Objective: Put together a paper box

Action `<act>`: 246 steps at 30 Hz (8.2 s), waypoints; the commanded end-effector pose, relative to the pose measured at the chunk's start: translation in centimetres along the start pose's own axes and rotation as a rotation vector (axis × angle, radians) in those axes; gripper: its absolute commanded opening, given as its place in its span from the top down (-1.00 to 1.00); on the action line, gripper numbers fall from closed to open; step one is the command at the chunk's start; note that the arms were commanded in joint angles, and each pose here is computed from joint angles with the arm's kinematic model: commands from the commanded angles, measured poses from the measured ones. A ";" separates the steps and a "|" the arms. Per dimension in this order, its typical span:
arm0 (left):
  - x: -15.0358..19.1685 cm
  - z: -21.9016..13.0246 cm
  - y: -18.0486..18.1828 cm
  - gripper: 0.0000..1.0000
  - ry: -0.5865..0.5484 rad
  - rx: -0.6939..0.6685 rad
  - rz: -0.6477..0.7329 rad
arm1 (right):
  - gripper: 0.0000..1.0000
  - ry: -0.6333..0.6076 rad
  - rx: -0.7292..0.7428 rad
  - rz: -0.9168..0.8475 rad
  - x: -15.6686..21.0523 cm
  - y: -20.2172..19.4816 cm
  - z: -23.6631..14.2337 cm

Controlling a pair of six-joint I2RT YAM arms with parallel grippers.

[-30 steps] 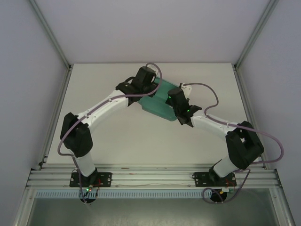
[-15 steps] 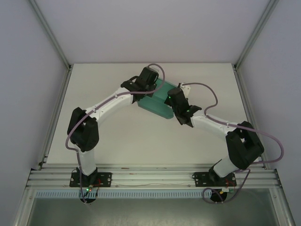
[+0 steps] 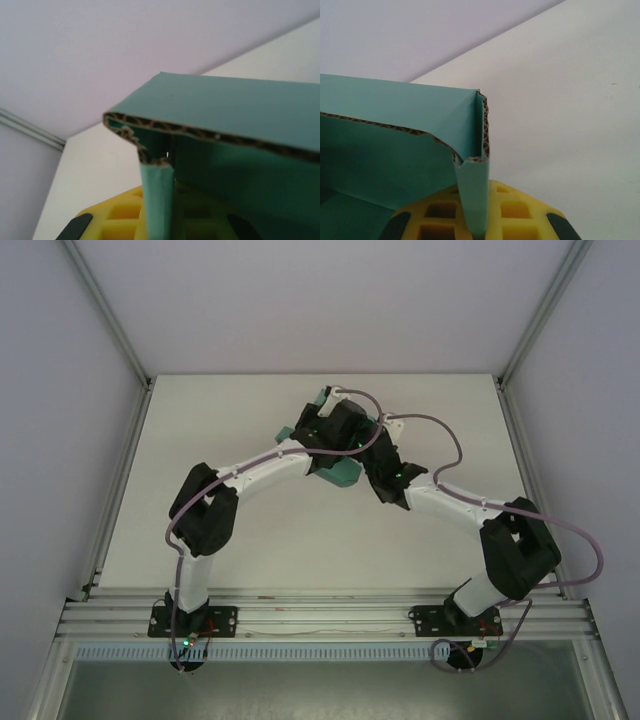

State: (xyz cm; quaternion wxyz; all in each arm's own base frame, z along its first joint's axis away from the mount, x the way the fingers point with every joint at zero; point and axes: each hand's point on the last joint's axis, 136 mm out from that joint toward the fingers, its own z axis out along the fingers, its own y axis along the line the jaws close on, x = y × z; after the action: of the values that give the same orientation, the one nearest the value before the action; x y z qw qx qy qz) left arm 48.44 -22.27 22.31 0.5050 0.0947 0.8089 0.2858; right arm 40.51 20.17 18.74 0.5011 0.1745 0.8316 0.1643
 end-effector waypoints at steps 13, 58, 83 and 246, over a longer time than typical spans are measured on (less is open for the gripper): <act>-0.2 -4.7 -0.3 -0.45 0.076 0.581 -0.144 | 1.00 0.013 0.078 -0.041 0.1 -1.8 0.0; 13.0 -3.8 12.5 -1.00 0.201 0.444 -0.659 | 0.94 0.927 -0.492 -2.044 14.8 -1.6 0.3; 16.3 -4.7 15.0 -1.00 0.229 0.331 -0.699 | -0.24 0.576 -0.490 -2.300 16.2 3.2 3.4; 6.1 -1.5 -5.8 1.00 0.228 0.798 -0.668 | 1.00 0.119 0.059 -0.204 2.9 0.9 4.5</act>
State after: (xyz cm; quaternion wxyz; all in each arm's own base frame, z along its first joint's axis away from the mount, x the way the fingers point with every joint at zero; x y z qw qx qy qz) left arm 46.21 -22.85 14.38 0.4031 -0.0371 0.8989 -0.1676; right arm 43.52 21.34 13.82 0.4373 0.0971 0.8912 0.0718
